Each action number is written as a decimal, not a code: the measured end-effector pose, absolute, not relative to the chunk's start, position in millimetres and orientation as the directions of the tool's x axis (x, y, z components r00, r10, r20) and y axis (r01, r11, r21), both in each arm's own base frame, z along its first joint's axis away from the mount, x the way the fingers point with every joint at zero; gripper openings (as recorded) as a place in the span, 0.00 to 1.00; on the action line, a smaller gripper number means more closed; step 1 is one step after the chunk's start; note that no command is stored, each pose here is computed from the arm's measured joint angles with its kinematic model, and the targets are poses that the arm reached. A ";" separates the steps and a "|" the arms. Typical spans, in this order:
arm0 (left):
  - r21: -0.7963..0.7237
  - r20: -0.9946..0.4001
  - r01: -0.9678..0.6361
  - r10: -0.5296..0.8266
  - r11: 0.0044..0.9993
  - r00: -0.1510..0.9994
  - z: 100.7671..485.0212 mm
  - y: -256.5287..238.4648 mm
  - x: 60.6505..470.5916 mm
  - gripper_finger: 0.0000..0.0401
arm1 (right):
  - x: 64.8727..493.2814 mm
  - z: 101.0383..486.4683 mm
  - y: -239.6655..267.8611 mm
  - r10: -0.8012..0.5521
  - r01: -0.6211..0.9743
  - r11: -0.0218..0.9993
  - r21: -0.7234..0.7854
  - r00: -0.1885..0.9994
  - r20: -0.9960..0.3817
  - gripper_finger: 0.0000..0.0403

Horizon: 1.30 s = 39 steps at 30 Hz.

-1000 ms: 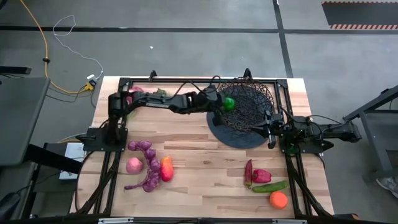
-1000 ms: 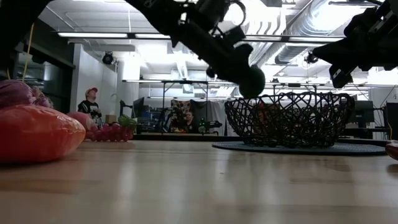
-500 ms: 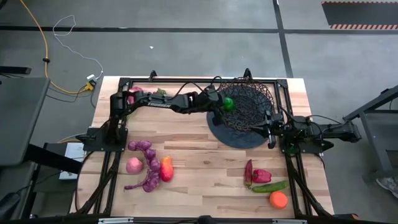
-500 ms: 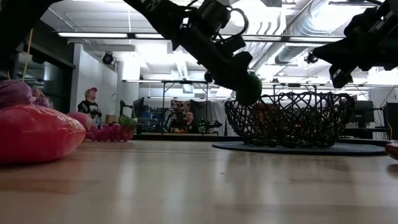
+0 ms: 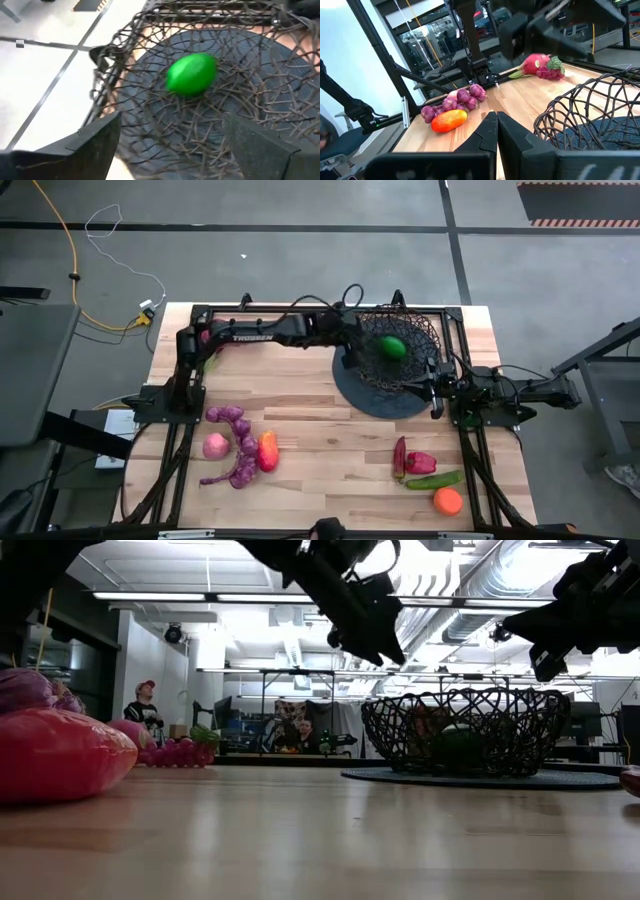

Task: Build produce basket
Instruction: Put the chili pepper into the wire basket

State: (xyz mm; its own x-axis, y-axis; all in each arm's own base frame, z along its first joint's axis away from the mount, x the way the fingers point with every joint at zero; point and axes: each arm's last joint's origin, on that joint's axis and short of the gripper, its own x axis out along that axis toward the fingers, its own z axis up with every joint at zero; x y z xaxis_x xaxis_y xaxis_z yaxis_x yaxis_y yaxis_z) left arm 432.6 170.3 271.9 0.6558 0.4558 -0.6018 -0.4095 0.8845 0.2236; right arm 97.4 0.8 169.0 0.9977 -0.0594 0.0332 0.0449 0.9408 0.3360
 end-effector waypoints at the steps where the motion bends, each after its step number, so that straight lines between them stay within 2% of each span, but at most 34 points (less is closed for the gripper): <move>1: 0.224 -0.608 -0.413 0.458 0.883 0.649 277.6 172.6 431.3 0.84 | 97.4 169.0 0.8 -0.059 0.045 0.941 0.336 0.998 0.033 0.00; 5: 0.184 -0.627 -0.402 0.422 0.897 0.655 307.2 177.8 419.1 0.84 | 97.4 169.2 0.8 -0.059 0.044 0.941 0.336 0.998 0.034 0.00; 10: -0.031 -0.557 -0.401 0.317 0.916 0.768 341.4 182.4 386.9 0.84 | 97.4 169.0 0.8 -0.059 0.044 0.941 0.336 0.998 0.033 0.00; 14: -0.140 -0.381 -0.366 0.291 0.920 0.877 353.0 181.2 357.5 0.84 | 97.4 169.1 0.8 -0.059 0.045 0.941 0.336 0.998 0.033 0.00; 19: -0.237 -0.149 -0.312 0.283 0.920 0.947 344.0 160.6 314.4 0.84 | 97.4 169.0 0.8 -0.059 0.044 0.941 0.336 0.998 0.033 0.00; 24: -0.264 -0.024 -0.268 0.271 0.927 0.962 337.9 130.9 266.5 0.84 | 97.4 169.1 0.8 -0.059 0.045 0.941 0.336 0.998 0.033 0.00; 28: -0.291 0.004 -0.266 0.279 0.919 0.960 345.7 109.5 229.4 0.84 | 97.4 169.0 0.8 -0.059 0.045 0.941 0.336 0.998 0.033 0.00; 33: -0.297 0.026 -0.334 0.358 0.894 0.934 362.7 89.6 189.1 0.84 | 97.4 169.1 0.8 -0.059 0.045 0.941 0.336 0.998 0.033 0.00; 39: -0.257 0.048 -0.354 0.378 0.899 0.925 372.8 75.1 157.7 0.84 | 97.4 169.0 0.8 -0.059 0.045 0.941 0.336 0.998 0.033 0.00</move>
State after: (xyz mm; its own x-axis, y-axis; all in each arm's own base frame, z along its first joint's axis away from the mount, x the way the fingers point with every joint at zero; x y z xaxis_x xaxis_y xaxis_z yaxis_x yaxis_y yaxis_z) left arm 157.7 75.1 372.8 0.9245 0.3781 0.0478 -0.3544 0.8992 -0.2566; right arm 97.4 0.8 169.0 0.9977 -0.0589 0.0326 0.0445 0.9408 0.3361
